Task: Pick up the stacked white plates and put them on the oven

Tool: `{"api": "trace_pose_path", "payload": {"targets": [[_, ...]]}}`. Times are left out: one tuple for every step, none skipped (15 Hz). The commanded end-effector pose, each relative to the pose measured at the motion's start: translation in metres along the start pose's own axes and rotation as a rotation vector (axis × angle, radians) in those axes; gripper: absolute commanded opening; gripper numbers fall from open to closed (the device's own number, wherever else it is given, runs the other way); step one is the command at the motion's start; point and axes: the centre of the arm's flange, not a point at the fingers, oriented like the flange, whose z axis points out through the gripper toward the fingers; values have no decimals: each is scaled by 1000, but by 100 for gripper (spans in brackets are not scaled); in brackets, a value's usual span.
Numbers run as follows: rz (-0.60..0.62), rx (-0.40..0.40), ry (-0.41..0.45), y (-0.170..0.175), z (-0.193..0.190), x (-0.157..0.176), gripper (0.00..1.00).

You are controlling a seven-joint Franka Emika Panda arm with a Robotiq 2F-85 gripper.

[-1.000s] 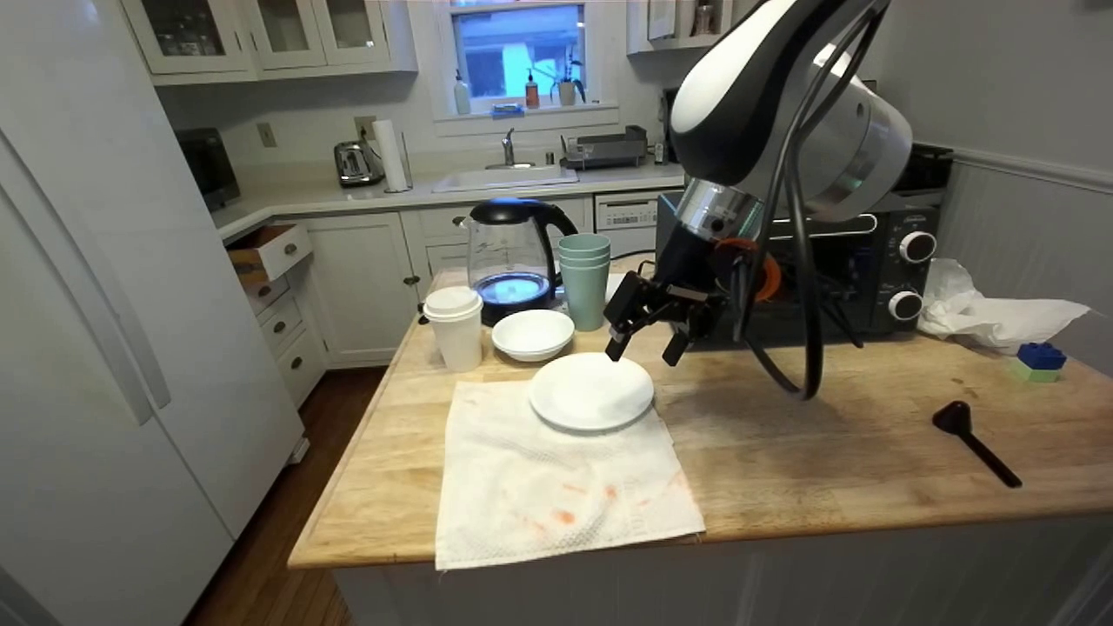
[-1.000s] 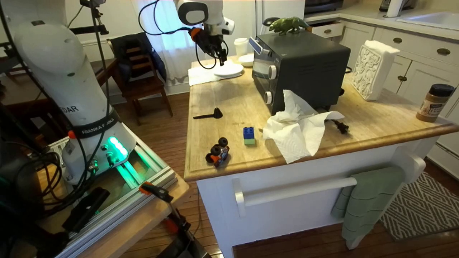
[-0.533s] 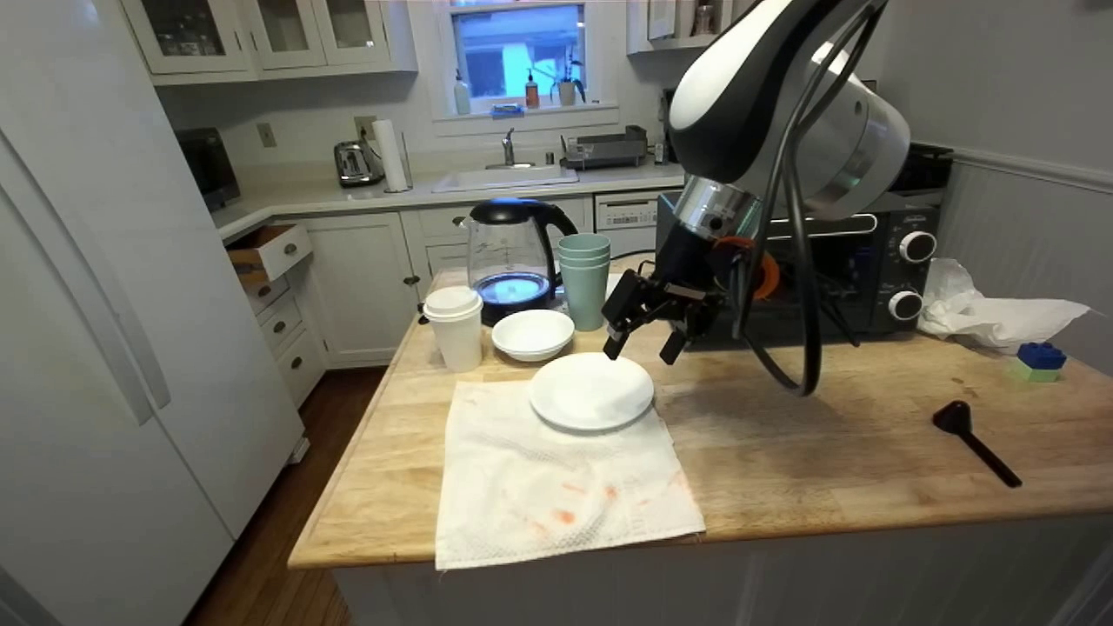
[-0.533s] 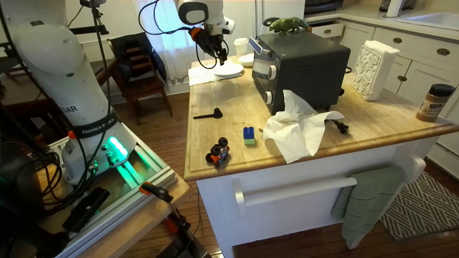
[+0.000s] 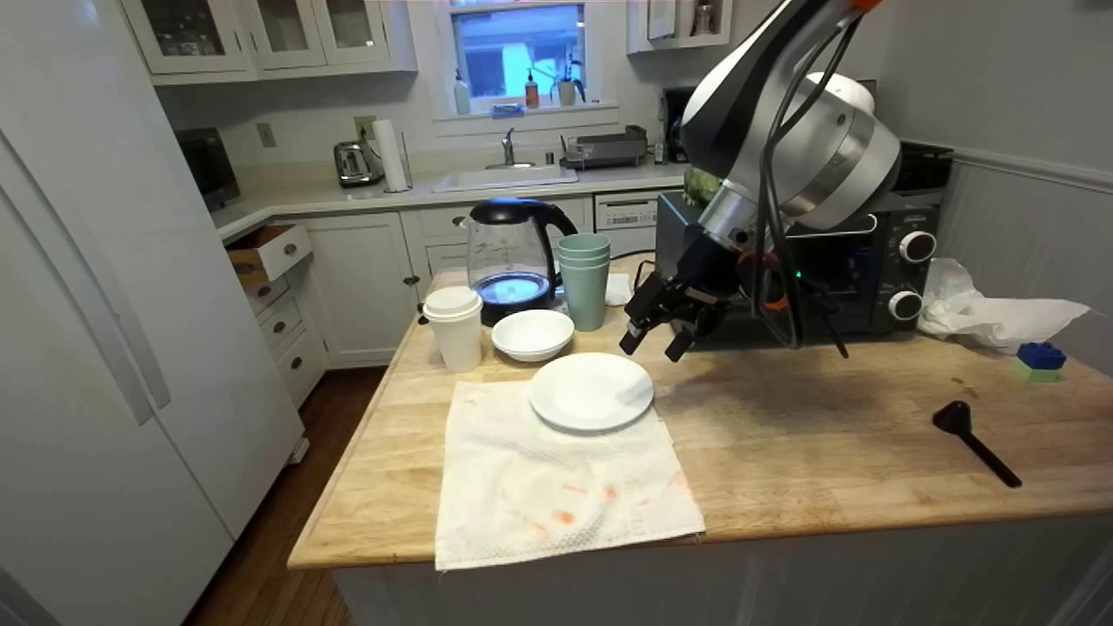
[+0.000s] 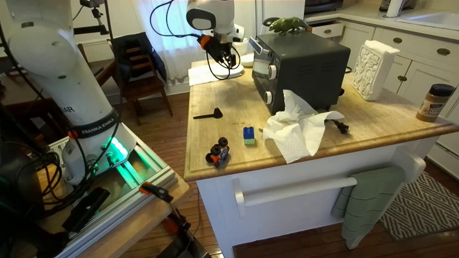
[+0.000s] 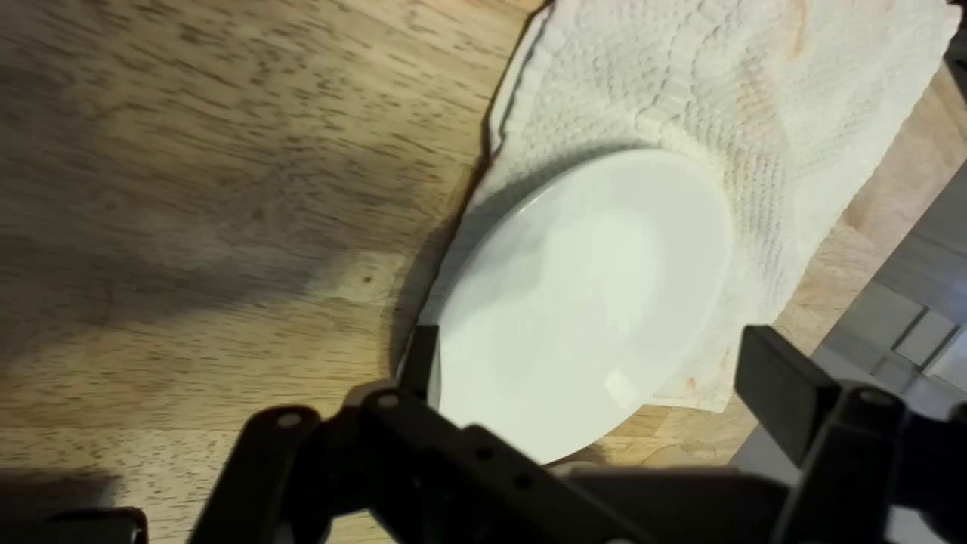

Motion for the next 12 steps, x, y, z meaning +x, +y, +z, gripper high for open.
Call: {"api": "trace_pose_path", "payload": {"targets": [[0,75,0,21,20,8,100],[9,92,-4,24,24,9,100],[18,106,-10,27,28,10,100],[32,122,-13,28,30,11,100],[45,139,-20,29,33,11,100],[61,150,-25,29,36,12,100],[74,160,-28,29,38,13,100],[89,171,-32,31,41,14,100],[99,178,-35,32,43,15,100],[108,187,-36,33,45,15,100],[119,192,-35,35,46,16,100],[128,194,-35,36,48,17,100]]}}
